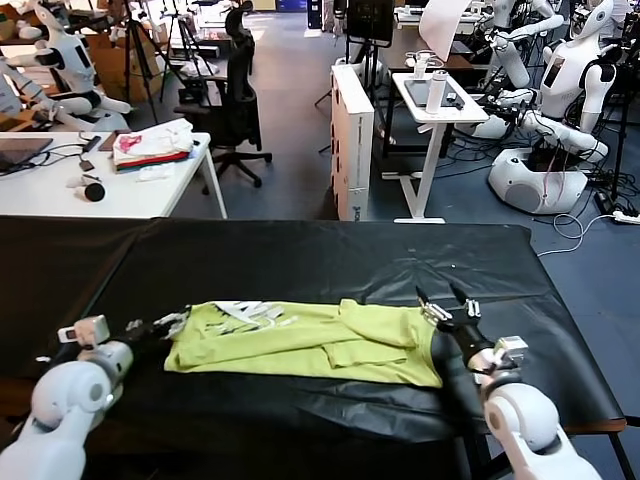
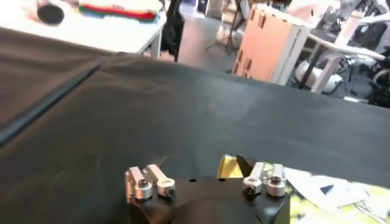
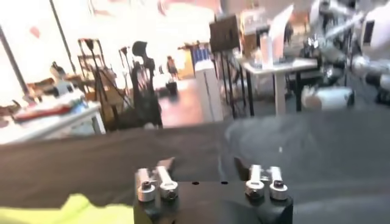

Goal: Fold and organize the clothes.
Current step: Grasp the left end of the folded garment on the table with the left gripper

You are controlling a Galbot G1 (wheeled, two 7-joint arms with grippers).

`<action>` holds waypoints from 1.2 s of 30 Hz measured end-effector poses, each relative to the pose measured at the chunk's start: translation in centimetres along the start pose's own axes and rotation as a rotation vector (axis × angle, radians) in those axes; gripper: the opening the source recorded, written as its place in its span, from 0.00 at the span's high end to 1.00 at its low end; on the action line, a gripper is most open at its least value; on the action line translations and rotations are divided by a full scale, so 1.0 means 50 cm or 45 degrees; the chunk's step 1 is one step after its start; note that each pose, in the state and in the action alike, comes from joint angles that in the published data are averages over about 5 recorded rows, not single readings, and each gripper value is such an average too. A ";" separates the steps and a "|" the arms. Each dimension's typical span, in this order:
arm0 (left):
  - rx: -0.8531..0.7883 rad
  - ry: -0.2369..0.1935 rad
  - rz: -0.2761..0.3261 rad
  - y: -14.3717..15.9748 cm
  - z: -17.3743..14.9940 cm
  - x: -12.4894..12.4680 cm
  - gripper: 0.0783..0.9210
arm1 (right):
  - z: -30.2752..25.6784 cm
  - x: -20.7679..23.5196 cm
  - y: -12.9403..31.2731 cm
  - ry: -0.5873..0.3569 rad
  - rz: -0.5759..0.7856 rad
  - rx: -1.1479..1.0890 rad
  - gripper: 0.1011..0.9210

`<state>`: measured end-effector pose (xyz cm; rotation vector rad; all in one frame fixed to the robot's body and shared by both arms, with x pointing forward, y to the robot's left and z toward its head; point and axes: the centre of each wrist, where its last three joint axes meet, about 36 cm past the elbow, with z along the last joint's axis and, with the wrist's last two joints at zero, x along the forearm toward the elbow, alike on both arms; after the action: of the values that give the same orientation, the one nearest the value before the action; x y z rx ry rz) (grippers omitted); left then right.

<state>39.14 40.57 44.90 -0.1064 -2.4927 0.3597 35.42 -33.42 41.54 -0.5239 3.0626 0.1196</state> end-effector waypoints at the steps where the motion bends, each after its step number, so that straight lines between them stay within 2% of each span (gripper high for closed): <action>1: 0.013 0.014 0.018 0.005 0.000 0.005 0.02 | -0.003 0.014 -0.001 -0.006 -0.014 0.002 0.02; 6: 0.066 0.054 0.079 0.028 0.003 0.014 0.02 | 0.000 0.071 -0.007 0.013 -0.020 0.026 0.02; 12: 0.074 0.031 0.054 0.035 -0.001 0.000 0.02 | 0.010 0.101 0.000 0.058 -0.017 0.023 0.02; 15: 0.086 0.028 0.067 0.032 -0.009 -0.004 0.02 | 0.011 0.107 -0.003 0.079 -0.008 0.028 0.02; 21: 0.135 0.054 0.155 0.029 0.003 0.001 0.02 | 0.013 0.110 -0.002 0.094 -0.007 0.025 0.02; 30: 0.123 0.078 0.158 0.036 0.021 -0.006 0.02 | 0.016 0.117 0.003 0.102 -0.005 0.017 0.02; 36: 0.141 0.088 0.191 0.020 0.038 0.000 0.02 | 0.020 0.114 0.007 0.102 -0.007 0.013 0.02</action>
<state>38.02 41.10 43.12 -0.2570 -2.3974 0.5468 29.92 -34.88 40.30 -0.5499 3.1373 0.0852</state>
